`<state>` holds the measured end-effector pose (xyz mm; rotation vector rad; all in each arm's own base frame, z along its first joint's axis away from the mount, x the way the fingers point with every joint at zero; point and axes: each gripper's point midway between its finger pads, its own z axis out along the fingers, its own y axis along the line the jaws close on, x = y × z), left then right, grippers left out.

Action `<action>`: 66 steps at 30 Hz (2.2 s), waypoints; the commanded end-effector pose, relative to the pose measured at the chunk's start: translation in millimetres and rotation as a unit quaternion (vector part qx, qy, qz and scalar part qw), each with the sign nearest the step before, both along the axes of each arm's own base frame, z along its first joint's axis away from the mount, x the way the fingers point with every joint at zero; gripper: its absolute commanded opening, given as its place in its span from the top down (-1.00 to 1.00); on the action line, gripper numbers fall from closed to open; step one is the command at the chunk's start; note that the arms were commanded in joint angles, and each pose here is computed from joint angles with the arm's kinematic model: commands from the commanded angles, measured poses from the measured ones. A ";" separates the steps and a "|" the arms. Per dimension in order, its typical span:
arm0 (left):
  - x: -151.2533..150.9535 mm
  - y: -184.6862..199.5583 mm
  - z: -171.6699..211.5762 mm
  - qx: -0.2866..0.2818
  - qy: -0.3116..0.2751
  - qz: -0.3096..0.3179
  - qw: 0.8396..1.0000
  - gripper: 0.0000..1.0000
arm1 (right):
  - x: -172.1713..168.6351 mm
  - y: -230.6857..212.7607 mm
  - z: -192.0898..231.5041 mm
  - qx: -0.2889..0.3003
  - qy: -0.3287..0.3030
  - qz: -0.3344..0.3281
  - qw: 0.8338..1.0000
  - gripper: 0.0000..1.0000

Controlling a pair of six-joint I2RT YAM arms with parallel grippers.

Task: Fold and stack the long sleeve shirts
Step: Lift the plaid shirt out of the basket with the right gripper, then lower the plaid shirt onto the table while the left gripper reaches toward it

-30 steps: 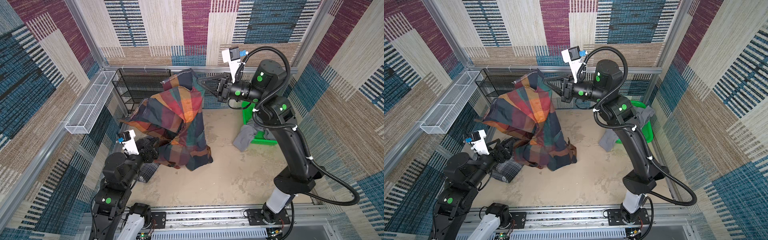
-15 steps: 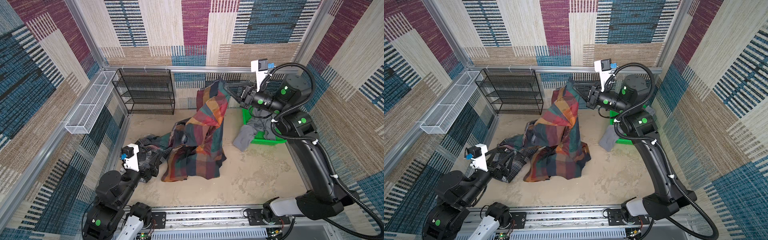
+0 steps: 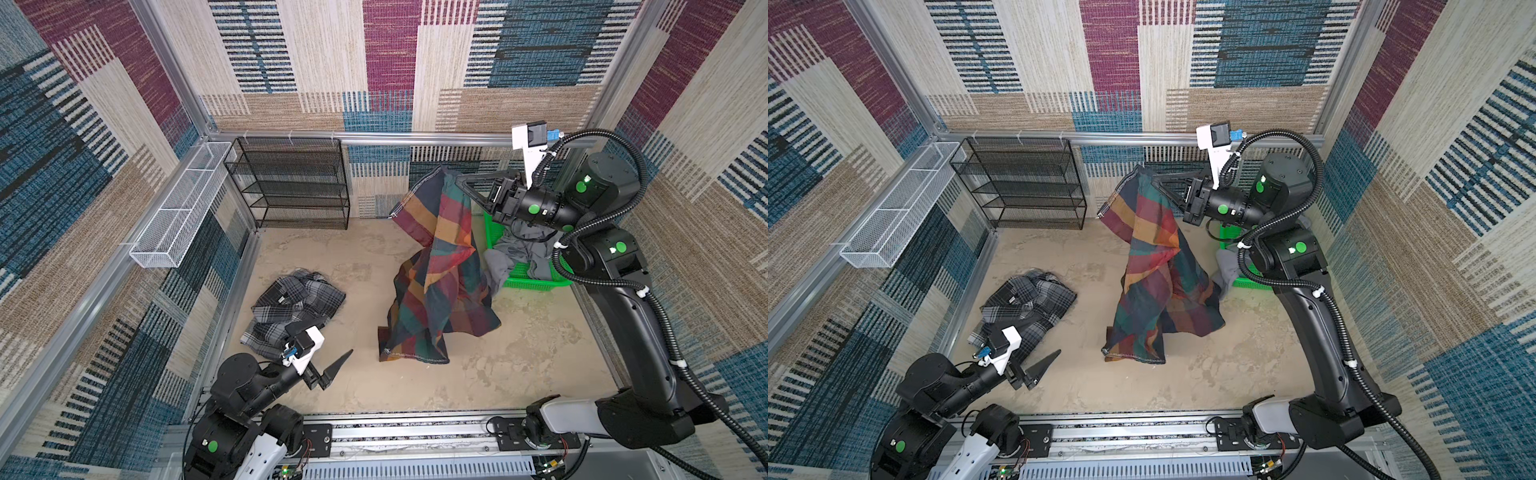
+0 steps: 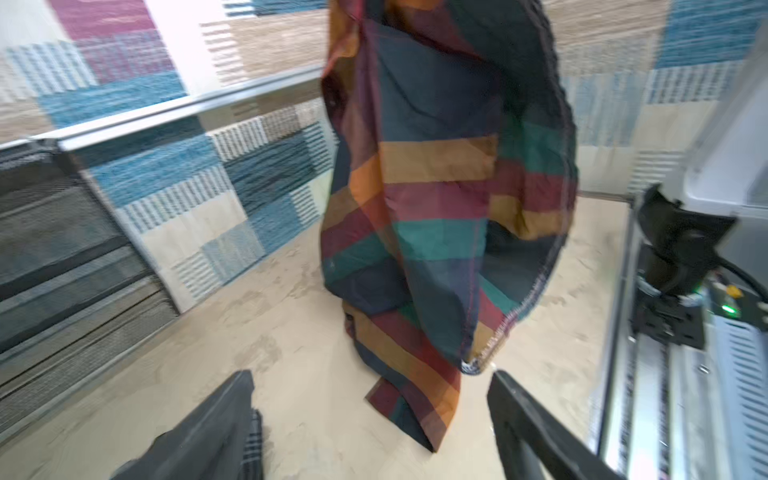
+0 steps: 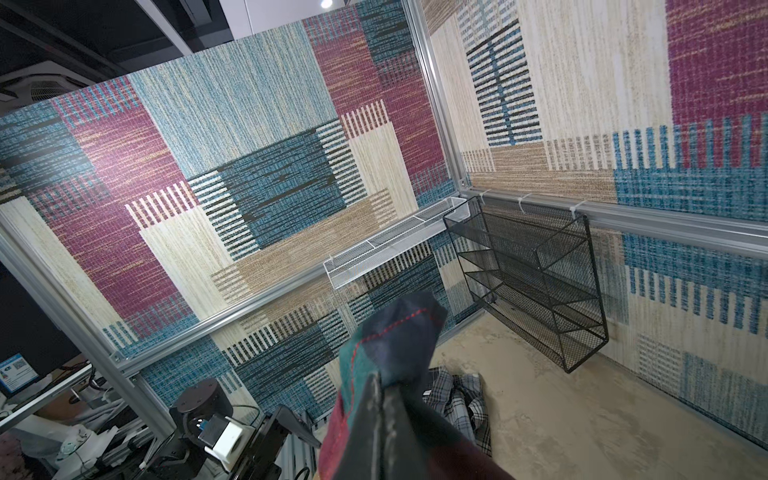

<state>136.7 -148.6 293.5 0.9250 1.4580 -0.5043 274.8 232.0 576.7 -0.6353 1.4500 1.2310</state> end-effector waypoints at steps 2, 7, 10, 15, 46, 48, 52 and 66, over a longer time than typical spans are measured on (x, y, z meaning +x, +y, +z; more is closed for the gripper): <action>-25.0 -24.4 -6.6 0.000 0.022 -0.107 0.994 -0.85 | -5.5 -1.1 10.6 0.006 -0.014 0.012 1.000 1.00; -31.7 -44.8 0.7 -0.059 0.092 -0.168 0.980 -0.98 | -3.5 0.3 12.8 0.013 -0.011 0.021 1.000 1.00; -26.5 -54.2 -8.7 -0.066 0.131 -0.180 0.973 -0.98 | -2.8 0.7 13.7 0.019 -0.011 0.023 0.999 1.00; -12.3 -62.1 13.5 -0.126 0.134 -0.167 0.969 -0.98 | 9.7 -2.3 1.6 0.033 0.003 -0.004 0.999 1.00; 44.5 -78.8 57.3 -0.152 0.114 -0.010 0.982 -0.88 | -98.9 -35.1 -310.6 -0.006 0.198 -0.031 0.980 0.69; 50.2 -68.0 53.4 -0.147 0.127 0.027 0.981 -0.87 | -116.9 -34.0 -345.5 -0.015 0.240 -0.024 0.970 0.56; 65.4 -48.0 42.0 -0.142 0.145 0.100 0.974 -0.92 | -143.1 -32.2 -401.1 0.005 0.319 -0.003 0.948 0.36; 67.6 -82.2 -24.0 -0.090 0.264 0.058 0.959 -0.90 | -54.6 -86.2 -354.0 -0.101 0.302 -0.300 0.899 -0.32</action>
